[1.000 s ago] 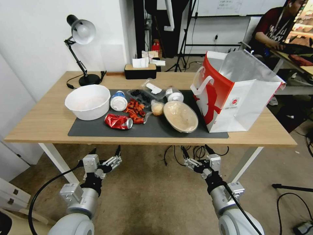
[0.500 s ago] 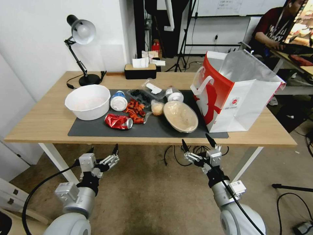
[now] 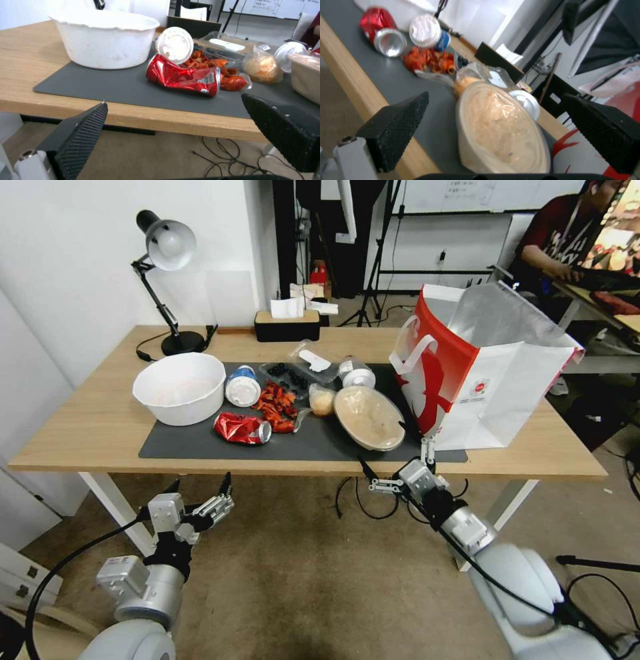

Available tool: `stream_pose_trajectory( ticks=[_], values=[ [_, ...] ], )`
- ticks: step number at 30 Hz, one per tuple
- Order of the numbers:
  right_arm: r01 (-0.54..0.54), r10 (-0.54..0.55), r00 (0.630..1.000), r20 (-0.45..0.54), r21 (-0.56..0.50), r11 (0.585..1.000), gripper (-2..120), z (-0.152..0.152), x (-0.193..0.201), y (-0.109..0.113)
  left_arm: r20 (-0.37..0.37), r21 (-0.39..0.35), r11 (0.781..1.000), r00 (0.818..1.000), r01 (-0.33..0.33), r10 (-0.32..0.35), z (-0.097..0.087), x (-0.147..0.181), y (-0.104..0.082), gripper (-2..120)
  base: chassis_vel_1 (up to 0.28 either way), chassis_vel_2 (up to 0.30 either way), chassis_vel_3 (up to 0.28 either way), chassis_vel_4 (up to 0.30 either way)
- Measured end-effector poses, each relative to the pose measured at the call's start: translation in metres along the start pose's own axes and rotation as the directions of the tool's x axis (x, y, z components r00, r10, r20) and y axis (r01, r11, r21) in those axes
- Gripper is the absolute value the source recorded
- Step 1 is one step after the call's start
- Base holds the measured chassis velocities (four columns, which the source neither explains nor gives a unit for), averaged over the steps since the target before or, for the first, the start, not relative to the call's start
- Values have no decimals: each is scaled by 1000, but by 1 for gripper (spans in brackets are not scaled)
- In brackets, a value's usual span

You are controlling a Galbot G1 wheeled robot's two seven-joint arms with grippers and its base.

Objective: Pick up the trash from the table and place it into the takeout bag.

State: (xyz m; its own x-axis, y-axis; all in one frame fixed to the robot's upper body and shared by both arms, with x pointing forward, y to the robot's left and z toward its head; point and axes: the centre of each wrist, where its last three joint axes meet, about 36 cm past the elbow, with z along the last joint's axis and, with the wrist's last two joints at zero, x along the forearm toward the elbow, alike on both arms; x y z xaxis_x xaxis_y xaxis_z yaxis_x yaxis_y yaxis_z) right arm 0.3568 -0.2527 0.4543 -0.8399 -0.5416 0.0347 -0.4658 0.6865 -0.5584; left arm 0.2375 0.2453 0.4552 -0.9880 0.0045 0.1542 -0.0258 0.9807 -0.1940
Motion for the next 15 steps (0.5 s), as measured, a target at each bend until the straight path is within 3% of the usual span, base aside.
stream_pose_trajectory(
  ticks=[5,8,15],
  values=[
    [72,-75,993,-90,-41,997,100,4,-19,-12,1,2,1000,1000,8,-8,0,1,0,100,0,0,0,0],
    [75,-86,989,-122,-95,993,100,-2,-27,-15,2,1,1000,1000,15,-15,1,0,1,100,0,0,0,0],
    [52,-64,985,-159,-83,995,100,-11,-47,-19,-2,-4,999,999,32,-32,5,-2,5,100,0,0,0,0]
  ],
)
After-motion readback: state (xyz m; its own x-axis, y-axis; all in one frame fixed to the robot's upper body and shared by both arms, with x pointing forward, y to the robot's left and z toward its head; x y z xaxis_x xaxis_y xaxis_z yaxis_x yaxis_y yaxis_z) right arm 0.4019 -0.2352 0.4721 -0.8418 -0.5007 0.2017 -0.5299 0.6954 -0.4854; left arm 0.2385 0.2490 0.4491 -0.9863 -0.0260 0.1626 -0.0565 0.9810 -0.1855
